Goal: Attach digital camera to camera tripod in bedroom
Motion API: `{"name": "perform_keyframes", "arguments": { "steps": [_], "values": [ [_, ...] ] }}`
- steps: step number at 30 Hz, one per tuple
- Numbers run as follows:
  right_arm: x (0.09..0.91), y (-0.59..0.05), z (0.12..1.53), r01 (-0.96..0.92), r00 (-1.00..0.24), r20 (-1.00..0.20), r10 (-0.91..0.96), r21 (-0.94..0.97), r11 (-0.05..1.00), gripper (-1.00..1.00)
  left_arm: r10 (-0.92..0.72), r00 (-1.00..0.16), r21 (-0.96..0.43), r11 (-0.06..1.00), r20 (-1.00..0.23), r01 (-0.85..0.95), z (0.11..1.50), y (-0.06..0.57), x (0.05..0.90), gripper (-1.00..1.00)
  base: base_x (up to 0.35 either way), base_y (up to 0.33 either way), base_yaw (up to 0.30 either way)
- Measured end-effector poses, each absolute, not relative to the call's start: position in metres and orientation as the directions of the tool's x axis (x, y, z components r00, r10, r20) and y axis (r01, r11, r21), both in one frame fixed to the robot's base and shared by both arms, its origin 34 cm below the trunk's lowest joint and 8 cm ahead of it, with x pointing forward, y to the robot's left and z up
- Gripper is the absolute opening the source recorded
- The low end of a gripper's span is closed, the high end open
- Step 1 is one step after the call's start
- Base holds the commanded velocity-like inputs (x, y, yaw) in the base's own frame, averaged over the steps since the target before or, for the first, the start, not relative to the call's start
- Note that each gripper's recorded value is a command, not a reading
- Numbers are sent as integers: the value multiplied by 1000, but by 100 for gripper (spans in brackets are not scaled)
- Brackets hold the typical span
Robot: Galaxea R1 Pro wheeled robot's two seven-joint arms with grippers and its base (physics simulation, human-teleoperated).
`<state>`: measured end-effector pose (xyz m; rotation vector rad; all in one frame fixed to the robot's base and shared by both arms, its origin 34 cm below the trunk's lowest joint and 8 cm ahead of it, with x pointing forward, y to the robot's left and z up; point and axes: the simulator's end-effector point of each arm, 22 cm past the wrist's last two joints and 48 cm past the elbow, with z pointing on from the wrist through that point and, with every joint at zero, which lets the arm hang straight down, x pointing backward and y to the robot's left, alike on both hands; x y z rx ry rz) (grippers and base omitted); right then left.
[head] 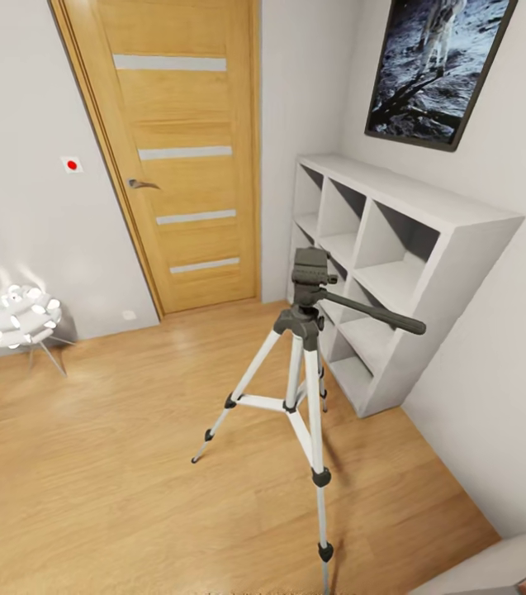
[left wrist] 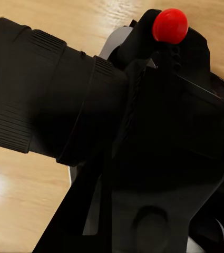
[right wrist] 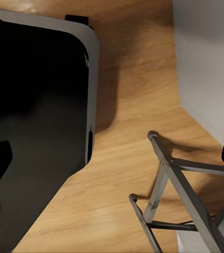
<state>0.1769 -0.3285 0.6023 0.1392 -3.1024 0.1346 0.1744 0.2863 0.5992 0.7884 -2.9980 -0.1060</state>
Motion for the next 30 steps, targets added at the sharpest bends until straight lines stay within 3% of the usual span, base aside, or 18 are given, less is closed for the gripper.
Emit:
{"name": "perform_keyframes", "arguments": {
  "steps": [30],
  "values": [
    [172, -326, 601, -90, -995, 50, -86, -83, 992, 100, -492, -870, 81, 869, 31, -488, 599, 286, 170, -100, 0, 0, 14]
  ]
}}
